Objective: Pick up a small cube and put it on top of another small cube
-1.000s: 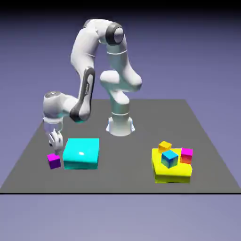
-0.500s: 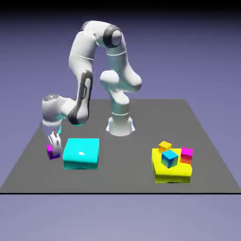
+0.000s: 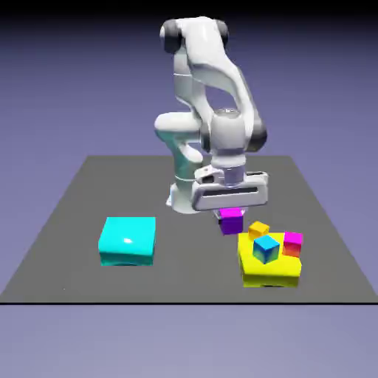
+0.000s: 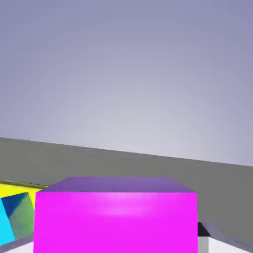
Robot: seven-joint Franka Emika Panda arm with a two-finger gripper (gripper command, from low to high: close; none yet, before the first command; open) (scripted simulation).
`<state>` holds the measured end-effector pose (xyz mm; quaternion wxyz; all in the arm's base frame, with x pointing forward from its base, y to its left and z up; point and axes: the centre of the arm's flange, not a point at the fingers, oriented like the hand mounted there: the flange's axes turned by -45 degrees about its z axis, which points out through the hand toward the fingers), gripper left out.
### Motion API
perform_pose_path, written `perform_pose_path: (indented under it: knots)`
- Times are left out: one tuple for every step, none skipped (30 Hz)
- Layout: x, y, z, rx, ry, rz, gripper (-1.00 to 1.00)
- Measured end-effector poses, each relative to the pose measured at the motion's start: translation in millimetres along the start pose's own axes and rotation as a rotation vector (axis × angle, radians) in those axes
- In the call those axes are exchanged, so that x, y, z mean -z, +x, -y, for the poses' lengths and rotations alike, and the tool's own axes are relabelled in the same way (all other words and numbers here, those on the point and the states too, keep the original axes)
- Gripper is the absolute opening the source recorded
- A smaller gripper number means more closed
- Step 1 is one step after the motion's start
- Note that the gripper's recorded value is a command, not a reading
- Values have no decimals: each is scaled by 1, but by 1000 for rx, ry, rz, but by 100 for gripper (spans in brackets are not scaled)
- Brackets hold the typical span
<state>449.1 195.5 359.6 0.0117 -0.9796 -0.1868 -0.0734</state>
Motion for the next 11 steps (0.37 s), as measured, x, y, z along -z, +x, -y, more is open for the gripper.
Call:
perform_pose_path:
  knots:
    - [-2, -2, 25, 69, 4, 16, -100]
    - [-18, -3, 20, 67, 14, 50, -100]
    - [-18, -3, 24, 76, 16, 50, -100]
    - [-18, -3, 22, 70, 15, 50, -100]
    - [-33, -3, 22, 71, 13, 50, -100]
    - [-49, -4, 22, 71, 12, 50, -100]
    - [-64, -5, 22, 70, 12, 50, -100]
    - [-79, -7, 23, 71, 13, 50, -100]
    - [-87, -9, 23, 72, 14, 50, 100]
    - [-88, -9, 24, 72, 14, 50, 100]
    - [-88, -9, 24, 72, 14, 50, 100]
